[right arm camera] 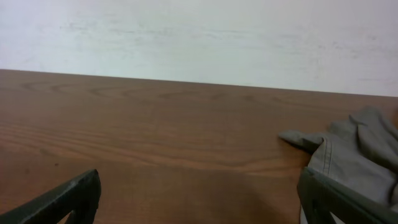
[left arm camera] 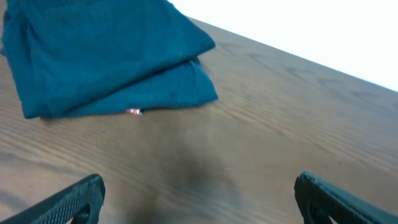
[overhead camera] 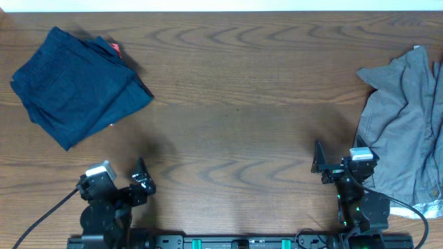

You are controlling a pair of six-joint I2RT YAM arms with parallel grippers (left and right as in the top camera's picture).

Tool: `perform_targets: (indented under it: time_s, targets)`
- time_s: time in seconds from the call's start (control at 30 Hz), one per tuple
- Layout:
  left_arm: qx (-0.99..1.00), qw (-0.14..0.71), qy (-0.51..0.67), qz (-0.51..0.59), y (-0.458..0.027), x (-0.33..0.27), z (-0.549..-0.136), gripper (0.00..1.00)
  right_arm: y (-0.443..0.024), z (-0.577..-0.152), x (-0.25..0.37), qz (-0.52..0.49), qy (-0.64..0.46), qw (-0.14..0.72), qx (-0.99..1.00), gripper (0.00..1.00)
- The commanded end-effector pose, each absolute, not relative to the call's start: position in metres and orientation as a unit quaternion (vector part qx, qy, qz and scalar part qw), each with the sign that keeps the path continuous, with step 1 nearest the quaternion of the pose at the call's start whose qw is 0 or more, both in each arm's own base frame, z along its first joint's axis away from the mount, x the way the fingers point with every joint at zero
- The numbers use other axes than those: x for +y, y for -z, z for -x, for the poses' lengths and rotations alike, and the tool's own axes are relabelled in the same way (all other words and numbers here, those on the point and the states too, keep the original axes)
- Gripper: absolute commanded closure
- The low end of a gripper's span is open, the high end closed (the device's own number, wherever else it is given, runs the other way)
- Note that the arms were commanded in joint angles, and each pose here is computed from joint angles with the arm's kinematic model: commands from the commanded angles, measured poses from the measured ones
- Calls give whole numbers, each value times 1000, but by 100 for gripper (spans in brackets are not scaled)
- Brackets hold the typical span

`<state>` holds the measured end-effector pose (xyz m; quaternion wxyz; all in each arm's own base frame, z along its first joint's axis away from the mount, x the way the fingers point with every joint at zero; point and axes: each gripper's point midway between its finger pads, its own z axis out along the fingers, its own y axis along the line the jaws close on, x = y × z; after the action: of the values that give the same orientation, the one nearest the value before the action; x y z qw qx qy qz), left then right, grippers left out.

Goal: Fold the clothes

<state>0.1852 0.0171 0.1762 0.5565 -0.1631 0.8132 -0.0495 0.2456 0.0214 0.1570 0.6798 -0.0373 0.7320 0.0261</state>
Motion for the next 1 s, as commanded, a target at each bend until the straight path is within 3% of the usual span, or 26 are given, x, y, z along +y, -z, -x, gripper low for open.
perform_targets:
  time_s: [0.0,0.37,0.97]
  targets:
    - [801,572,33,171,-166,25,-197,2,-157,-245,27,52,-28,680,731,1]
    - [727,671,33,142,-150,26,-244,2,-157,-245,27,52,-28,680,731,1]
    - [751,651,24,109,-137,19,-243,2,-157,-245,27,52,-28,680,731,1]
